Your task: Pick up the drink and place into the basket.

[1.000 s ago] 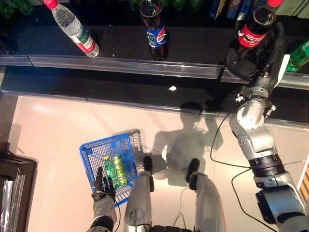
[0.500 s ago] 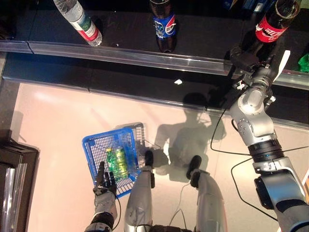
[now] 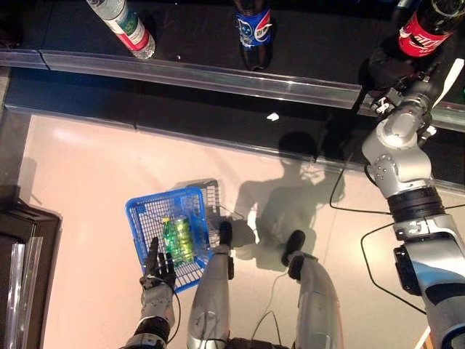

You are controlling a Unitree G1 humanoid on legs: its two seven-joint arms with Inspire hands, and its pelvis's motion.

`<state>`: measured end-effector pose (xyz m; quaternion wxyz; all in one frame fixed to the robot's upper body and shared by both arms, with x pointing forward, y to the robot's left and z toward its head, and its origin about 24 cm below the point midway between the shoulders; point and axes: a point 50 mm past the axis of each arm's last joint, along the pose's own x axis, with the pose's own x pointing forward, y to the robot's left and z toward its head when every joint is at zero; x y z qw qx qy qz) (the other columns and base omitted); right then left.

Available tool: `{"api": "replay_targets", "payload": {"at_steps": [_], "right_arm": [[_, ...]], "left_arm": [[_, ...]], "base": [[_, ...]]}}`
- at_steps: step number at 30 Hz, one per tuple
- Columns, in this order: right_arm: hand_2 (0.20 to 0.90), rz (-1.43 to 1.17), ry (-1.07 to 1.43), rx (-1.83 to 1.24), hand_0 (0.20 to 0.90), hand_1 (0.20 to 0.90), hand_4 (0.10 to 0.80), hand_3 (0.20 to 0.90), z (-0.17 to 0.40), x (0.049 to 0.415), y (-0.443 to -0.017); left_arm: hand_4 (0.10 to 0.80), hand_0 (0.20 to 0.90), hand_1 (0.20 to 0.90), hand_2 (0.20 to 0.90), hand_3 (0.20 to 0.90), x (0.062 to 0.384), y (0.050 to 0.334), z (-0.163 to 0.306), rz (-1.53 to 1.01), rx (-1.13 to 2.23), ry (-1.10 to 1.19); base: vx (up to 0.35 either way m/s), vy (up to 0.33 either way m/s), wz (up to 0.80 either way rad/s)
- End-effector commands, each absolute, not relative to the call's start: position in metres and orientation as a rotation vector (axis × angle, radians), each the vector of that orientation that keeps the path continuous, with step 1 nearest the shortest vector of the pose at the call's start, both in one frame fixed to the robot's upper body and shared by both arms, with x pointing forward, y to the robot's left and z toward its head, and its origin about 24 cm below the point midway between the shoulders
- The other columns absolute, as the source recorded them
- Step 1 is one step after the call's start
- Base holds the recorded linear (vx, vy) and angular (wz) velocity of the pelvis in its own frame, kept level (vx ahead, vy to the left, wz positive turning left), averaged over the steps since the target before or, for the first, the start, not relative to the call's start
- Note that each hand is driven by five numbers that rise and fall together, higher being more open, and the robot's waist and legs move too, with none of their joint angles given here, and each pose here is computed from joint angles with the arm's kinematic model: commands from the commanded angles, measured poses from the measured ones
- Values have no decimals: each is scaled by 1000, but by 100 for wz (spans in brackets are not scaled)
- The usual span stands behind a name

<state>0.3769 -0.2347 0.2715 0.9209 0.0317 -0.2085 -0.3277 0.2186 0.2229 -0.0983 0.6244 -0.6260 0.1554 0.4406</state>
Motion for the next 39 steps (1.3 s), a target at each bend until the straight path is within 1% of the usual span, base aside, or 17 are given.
{"api": "replay_targets", "payload": {"at_steps": [1,2,3,15,22,28,32,34,36,37,39], "right_arm": [[836,-636,-734,48,836,836,726,826,353,358,-229],[545,-634,-737,45,545,545,385,485,355,358,-229],[300,-631,-740,35,300,300,100,200,356,358,-229],[300,-607,-771,45,300,300,100,200,367,357,-228],[300,-574,-843,51,300,300,100,200,369,349,-228],[300,-468,-912,65,300,300,100,200,366,337,-213],[300,-328,-958,35,300,300,100,200,360,325,-191],[300,-255,-984,17,300,300,100,200,355,317,-180],[300,-154,-1011,4,300,300,100,200,348,307,-167],[300,-141,-1012,3,300,300,100,200,348,306,-166],[300,-67,-1003,-2,300,300,100,200,337,301,-159]], "left_arm": [[100,300,300,300,200,189,283,-90,1111,-1260,203],[100,300,300,300,200,189,284,-89,1110,-1260,202],[100,300,300,300,200,189,284,-89,1110,-1259,201],[100,300,300,300,200,192,284,-86,1059,-1264,177],[100,300,300,300,200,200,287,-76,972,-1265,105],[100,300,300,300,200,211,287,-64,908,-1241,41],[100,300,300,300,200,217,287,-54,882,-1259,-35],[100,300,300,300,200,225,283,-43,818,-1214,-78],[100,300,300,300,200,234,278,-25,733,-1086,-129],[100,300,300,300,200,234,278,-24,727,-1069,-136],[100,300,300,300,200,241,272,-8,635,-942,-161]], "base": [[0,0,0],[0,0,0],[-7,-16,4],[-2,-3,1],[-48,33,1],[-41,45,-1],[-52,77,0],[-23,61,-1],[-18,69,0],[3,67,1],[11,65,3]]}}
